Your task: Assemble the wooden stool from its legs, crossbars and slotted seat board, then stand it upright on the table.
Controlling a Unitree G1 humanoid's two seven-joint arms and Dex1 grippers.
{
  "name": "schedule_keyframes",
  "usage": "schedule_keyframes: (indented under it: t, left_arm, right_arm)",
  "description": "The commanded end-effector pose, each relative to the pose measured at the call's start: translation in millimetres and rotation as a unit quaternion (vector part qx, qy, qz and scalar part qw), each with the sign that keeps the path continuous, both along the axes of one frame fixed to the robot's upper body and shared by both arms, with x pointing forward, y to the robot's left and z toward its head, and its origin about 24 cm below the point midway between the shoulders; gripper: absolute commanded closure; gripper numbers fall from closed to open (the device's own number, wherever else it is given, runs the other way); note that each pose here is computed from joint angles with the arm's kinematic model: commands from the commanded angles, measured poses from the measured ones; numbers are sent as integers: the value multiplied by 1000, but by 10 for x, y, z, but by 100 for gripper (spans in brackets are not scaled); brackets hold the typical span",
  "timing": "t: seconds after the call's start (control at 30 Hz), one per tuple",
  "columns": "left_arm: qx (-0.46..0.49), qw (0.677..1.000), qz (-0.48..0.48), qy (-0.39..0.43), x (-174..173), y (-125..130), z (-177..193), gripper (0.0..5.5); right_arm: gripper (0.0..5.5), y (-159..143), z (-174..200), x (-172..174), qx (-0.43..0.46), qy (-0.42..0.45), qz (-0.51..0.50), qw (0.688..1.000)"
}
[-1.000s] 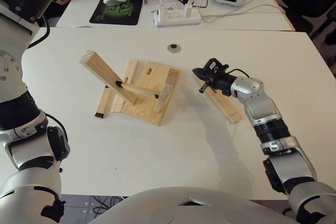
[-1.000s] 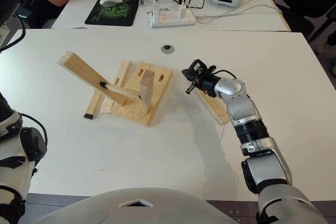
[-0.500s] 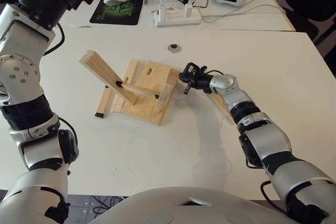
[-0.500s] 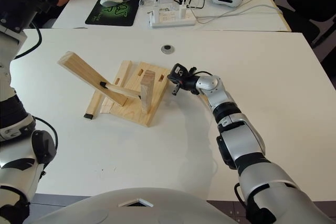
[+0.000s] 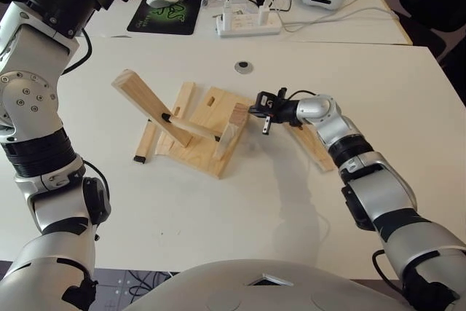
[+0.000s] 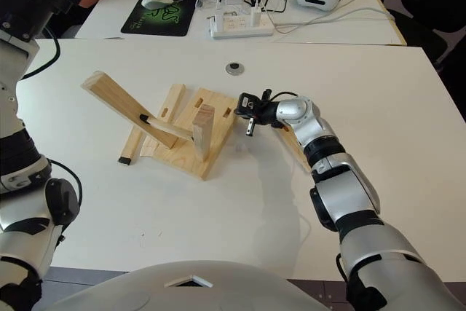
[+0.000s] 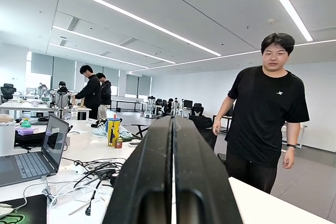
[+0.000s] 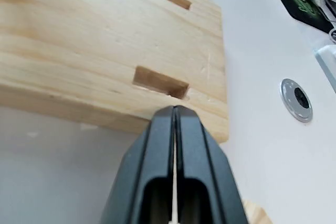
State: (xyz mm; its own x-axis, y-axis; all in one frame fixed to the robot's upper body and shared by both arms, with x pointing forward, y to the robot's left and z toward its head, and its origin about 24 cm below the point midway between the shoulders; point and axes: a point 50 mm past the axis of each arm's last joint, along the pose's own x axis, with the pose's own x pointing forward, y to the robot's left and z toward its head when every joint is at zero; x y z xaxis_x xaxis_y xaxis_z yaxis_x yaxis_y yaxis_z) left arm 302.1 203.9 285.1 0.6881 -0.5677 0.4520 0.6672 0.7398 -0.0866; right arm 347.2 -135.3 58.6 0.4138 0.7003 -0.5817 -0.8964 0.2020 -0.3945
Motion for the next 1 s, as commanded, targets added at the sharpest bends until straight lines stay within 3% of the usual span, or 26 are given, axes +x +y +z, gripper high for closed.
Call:
schedule_keyframes:
  t: [0.03,0.27,0.4,0.63,0.73,1.0]
  left_arm:
    - [14,1000,23,-7,-46,75,45,549]
    - [24,999,38,-1,-123,173,30,549]
    - [27,999,44,3,-139,200,25,549]
    - [30,999,26,11,-90,138,15,549]
    - [31,999,15,14,-67,92,21,549]
    - [33,999,25,20,-110,138,4,549]
  right_arm:
    - [550,-561,-541,-683,-129,182,38,974]
    - [550,-1098,-355,-1428,-197,276,57,939]
    - [550,-712,-199,-1710,-63,345,103,931]
    - [550,78,-311,-1554,58,310,91,945]
    - [550,353,-323,-1373,99,254,50,961]
    - [550,144,-165,-1234,101,217,21,971]
